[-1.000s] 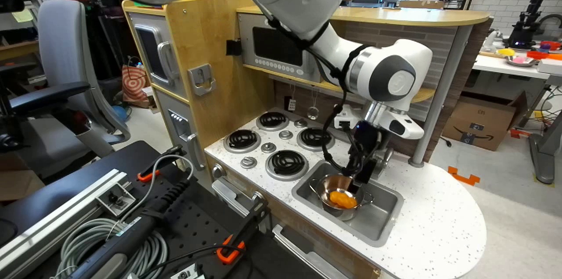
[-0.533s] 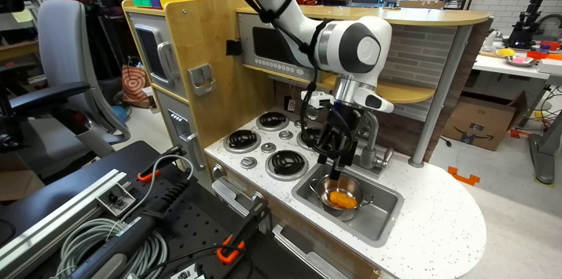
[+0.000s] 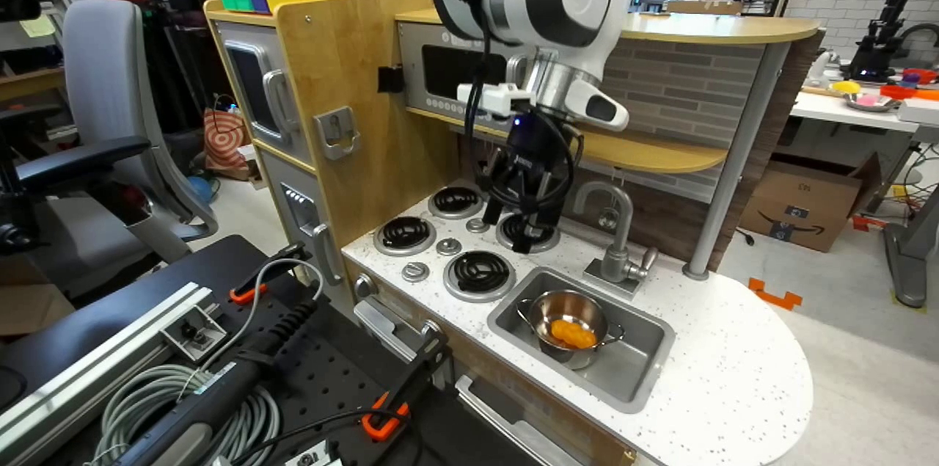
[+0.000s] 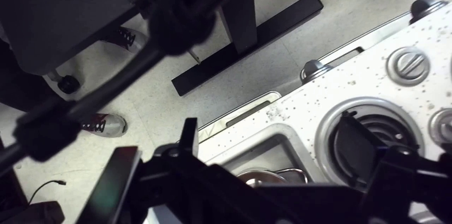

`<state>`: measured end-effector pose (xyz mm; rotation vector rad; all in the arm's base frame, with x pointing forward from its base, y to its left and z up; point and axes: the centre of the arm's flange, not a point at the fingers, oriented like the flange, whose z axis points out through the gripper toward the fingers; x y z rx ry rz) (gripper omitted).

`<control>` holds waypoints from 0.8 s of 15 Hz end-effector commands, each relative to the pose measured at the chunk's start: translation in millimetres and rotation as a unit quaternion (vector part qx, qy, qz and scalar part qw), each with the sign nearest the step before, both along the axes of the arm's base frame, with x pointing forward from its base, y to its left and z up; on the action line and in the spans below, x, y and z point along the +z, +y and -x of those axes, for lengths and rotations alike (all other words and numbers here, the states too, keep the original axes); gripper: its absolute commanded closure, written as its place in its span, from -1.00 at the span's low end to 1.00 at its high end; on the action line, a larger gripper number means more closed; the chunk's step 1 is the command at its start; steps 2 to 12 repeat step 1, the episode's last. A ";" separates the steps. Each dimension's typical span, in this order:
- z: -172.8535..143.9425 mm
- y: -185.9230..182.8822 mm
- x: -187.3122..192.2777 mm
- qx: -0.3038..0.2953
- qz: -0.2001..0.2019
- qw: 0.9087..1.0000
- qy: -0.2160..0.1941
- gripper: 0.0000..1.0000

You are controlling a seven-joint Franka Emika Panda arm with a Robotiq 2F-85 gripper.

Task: Put the plastic bread loaf inside the silver pot in the sink

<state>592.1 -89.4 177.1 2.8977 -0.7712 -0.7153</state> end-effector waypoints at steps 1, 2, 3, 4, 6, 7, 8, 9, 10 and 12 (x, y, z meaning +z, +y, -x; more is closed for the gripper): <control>4.5 3.3 15.8 0.002 -0.009 1.000 -0.002 -1.00; 4.5 3.3 15.8 0.002 -0.009 1.000 -0.002 -1.00; 4.5 3.3 15.8 0.002 -0.009 1.000 -0.002 -1.00; 4.5 3.3 15.8 0.002 -0.009 1.000 -0.002 -1.00; 4.5 3.3 15.8 0.002 -0.009 1.000 -0.002 -1.00; 4.5 3.3 15.8 0.002 -0.009 1.000 -0.002 -1.00; 4.5 3.3 15.8 0.002 -0.009 1.000 -0.002 -1.00; 4.5 3.3 15.8 0.002 -0.009 1.000 -0.002 -1.00; 4.5 3.3 15.8 0.002 -0.009 1.000 -0.002 -1.00; 4.5 3.3 15.8 0.002 -0.009 1.000 -0.002 -1.00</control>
